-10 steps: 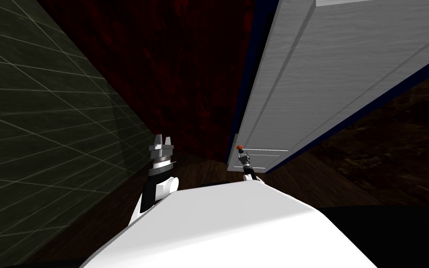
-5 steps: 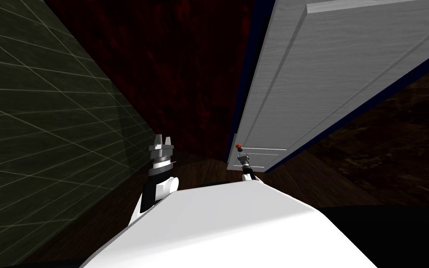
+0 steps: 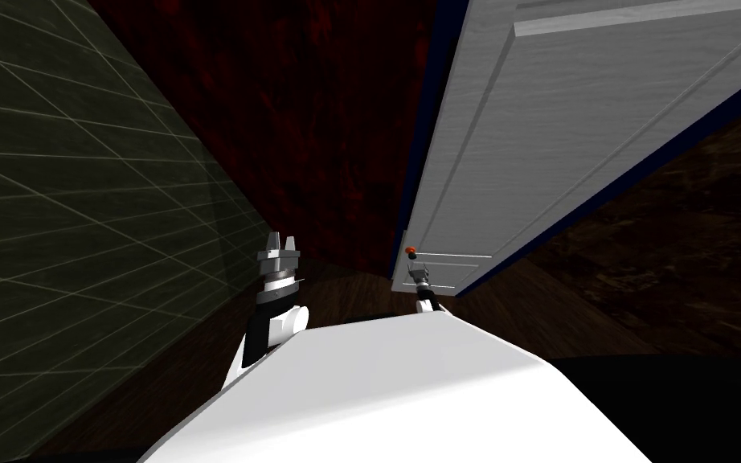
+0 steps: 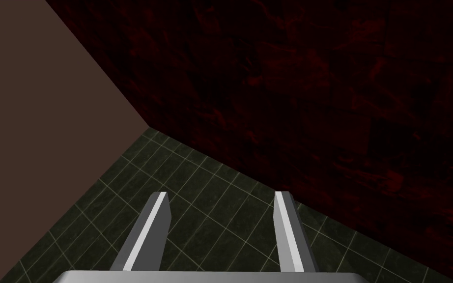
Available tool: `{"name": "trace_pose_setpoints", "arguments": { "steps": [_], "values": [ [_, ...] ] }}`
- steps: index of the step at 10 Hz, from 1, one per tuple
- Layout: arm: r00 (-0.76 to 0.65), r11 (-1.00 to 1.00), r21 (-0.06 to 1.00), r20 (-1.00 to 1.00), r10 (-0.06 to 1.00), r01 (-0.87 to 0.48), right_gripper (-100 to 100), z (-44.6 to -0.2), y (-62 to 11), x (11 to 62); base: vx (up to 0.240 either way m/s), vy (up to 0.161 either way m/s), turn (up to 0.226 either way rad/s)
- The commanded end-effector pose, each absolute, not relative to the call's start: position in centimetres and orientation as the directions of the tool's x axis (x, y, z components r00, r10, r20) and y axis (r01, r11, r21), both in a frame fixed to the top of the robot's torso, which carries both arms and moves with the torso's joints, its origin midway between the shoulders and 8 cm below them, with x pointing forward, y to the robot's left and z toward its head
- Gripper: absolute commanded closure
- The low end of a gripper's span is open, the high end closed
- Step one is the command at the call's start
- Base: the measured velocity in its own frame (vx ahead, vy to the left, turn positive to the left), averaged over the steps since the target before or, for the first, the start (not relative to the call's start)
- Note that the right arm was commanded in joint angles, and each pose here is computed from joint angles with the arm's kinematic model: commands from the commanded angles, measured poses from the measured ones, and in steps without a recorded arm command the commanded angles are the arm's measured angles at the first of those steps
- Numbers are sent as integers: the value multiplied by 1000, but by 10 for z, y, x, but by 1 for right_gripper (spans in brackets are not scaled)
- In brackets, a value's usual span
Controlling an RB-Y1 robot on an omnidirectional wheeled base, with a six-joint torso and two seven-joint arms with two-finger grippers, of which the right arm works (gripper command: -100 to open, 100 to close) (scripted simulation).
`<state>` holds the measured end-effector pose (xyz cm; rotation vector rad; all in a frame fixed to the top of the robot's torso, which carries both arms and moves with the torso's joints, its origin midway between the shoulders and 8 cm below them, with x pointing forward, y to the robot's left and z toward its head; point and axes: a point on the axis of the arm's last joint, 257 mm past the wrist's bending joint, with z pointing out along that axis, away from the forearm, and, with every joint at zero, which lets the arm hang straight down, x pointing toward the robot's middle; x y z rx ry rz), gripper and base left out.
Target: Pull the door open
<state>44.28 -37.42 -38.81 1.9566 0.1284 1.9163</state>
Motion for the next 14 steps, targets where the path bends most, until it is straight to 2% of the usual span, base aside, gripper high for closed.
{"name": "trace_pose_setpoints", "arguments": {
  "steps": [1, 10, 12, 14],
  "values": [
    [47, -936, 282, 959, 278, -211, -100, -389, -371, 444, -53, -15, 21],
    [3, -976, 20, 1000, 20, -216, -100, -392, -356, 449, -56, -17, 18],
    [6, -972, 31, 1000, 30, -232, -100, -393, -371, 443, 44, 15, 72],
    [7, -967, 30, 1000, 29, -251, -100, -393, -387, 436, 197, 26, 100]
  ]
}}
